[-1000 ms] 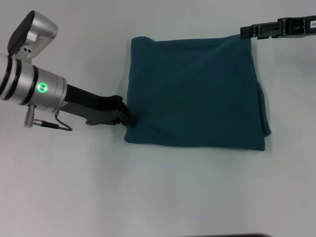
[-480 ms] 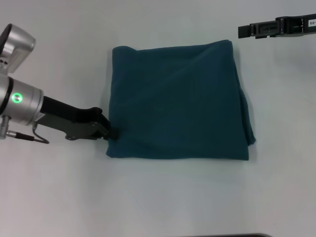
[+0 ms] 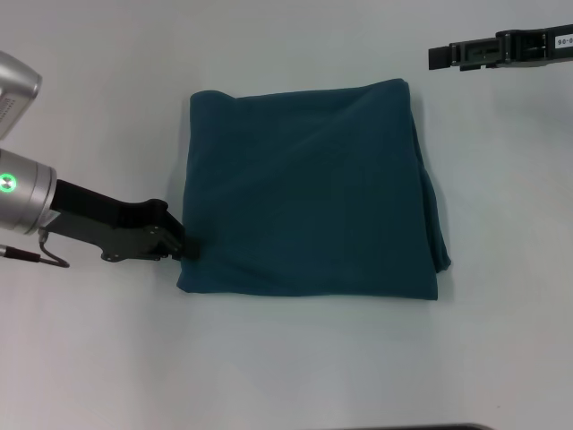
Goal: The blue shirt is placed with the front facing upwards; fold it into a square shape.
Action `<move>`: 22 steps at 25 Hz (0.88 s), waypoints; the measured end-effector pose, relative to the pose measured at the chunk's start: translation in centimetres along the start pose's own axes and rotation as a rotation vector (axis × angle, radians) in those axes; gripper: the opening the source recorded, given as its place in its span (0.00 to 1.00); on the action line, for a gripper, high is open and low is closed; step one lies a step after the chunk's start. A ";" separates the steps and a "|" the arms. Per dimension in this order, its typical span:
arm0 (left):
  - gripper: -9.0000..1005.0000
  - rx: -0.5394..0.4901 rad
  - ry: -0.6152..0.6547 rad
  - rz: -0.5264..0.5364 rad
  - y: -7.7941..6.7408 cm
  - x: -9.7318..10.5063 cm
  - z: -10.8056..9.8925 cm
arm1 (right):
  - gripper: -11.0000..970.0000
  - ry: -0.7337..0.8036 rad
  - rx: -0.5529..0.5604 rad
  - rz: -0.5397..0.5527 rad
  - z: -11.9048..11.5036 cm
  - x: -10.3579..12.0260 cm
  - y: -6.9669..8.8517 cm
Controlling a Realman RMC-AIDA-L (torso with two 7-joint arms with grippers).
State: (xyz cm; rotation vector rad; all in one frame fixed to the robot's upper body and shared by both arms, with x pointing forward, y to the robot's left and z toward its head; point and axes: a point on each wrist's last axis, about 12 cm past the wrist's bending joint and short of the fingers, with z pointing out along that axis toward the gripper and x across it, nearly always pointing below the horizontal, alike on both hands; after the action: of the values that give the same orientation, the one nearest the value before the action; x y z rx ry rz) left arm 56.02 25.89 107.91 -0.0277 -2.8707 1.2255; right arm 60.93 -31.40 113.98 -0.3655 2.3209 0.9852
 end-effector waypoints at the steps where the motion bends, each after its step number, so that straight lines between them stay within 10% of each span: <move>1: 0.06 0.001 0.001 0.004 0.0 0.0 0.0 | 0.93 0.000 0.000 0.000 0.0 0.0 0.0; 9: 0.06 0.001 0.004 0.014 -0.4 -0.3 -0.2 | 0.93 0.003 -0.008 0.003 0.2 -0.1 0.2; 22: 0.53 0.012 -0.203 0.147 -1.7 -2.7 -4.9 | 0.93 0.000 -0.009 0.011 0.4 0.0 0.2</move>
State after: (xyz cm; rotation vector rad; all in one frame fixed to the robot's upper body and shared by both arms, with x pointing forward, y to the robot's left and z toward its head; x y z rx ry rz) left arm 58.80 28.16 112.52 -0.1226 -3.0838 1.3432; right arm 60.99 -30.96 113.90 -0.3562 2.3217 1.0010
